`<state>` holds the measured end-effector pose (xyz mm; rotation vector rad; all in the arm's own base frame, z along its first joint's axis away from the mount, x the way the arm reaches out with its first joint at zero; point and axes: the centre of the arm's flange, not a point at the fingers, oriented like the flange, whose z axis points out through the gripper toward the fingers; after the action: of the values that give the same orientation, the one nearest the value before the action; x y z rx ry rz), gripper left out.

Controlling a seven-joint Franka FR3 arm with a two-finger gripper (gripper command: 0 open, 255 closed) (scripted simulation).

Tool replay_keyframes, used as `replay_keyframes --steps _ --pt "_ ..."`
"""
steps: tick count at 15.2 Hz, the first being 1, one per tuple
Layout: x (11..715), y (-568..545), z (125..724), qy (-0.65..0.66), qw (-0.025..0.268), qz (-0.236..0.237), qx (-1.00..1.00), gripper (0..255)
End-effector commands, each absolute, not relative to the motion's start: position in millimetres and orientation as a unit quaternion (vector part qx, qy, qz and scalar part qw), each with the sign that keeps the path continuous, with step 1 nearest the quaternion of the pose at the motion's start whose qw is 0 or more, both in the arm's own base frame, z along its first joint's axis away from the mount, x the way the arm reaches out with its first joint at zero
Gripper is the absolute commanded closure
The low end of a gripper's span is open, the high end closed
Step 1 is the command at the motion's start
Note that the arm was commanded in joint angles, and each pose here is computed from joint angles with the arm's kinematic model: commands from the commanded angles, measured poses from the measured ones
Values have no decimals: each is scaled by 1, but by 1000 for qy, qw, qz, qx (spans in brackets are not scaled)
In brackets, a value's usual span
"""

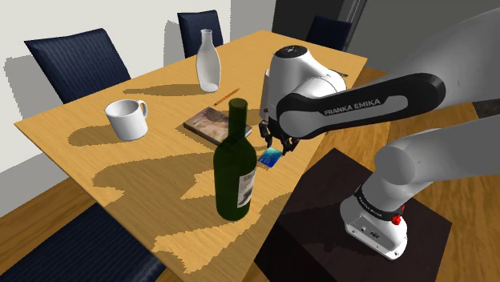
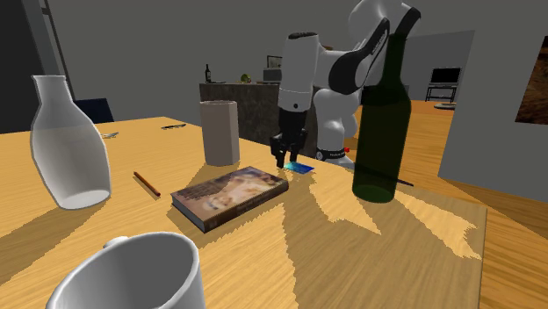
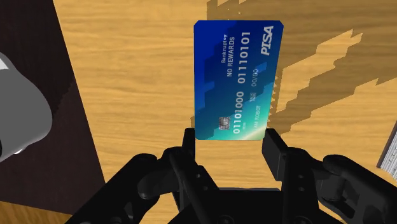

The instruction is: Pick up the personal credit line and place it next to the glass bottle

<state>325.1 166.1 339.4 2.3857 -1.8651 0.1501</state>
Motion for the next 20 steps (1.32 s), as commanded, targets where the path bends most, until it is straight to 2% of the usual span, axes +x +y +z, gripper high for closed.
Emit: replay_keyframes --steps 1,20 --pt "325 166 347 -614 56 49 786 255" --pt "325 166 447 -614 56 49 786 255"
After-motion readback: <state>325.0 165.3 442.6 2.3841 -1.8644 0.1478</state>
